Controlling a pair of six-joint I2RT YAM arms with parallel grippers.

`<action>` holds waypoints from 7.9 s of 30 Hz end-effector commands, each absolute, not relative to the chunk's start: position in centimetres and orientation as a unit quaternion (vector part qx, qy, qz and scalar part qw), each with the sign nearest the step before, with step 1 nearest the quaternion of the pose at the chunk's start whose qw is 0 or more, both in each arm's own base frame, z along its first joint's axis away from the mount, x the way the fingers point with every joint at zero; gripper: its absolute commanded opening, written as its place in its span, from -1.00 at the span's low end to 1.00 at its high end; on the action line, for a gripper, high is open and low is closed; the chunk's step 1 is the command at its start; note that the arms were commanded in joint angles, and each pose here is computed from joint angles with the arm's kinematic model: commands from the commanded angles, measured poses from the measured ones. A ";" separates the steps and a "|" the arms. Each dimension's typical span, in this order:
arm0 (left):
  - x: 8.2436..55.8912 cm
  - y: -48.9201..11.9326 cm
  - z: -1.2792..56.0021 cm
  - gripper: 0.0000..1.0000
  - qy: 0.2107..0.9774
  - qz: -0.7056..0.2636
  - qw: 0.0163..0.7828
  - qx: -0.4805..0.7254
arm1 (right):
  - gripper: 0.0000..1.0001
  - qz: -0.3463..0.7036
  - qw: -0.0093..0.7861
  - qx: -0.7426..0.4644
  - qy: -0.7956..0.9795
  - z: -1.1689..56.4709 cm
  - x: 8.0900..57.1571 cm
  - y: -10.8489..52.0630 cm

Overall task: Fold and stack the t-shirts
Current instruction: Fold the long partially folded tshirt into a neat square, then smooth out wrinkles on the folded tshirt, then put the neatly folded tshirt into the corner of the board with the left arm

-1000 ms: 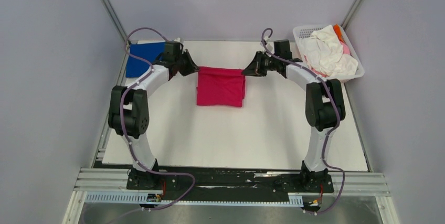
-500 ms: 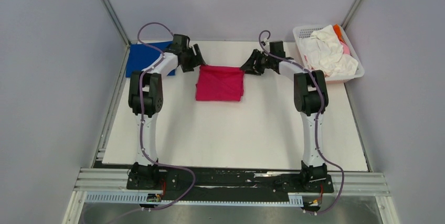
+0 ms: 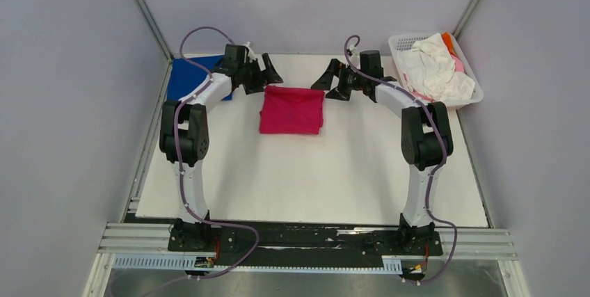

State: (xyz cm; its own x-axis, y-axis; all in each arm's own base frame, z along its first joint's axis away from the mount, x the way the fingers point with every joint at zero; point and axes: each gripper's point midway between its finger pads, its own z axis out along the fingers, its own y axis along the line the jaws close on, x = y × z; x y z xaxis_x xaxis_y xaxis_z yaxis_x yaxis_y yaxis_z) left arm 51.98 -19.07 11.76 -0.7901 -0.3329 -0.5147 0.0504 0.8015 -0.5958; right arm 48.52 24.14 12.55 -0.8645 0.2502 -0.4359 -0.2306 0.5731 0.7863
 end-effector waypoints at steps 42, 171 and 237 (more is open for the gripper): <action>47.4 -19.0 4.5 1.00 0.929 -0.240 0.249 -0.135 | 1.00 0.477 0.198 0.015 0.856 4.3 46.5 28.8; 59.7 -1.4 31.5 -1.00 0.783 0.294 0.548 0.007 | 1.00 0.078 0.485 0.181 0.852 13.8 36.3 7.5; 60.4 11.5 21.1 1.00 0.823 0.111 0.520 -0.203 | 1.00 0.050 0.438 0.183 0.879 10.6 37.3 7.2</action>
State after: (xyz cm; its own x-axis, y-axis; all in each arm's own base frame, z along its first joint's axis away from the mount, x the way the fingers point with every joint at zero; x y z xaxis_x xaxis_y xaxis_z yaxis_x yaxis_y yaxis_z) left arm 60.62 14.87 12.80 -0.5634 -0.0933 -0.8209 -0.4803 0.8455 0.2335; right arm 36.04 6.87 8.60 -0.5911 0.3540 -0.7248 0.2946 0.9312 0.2145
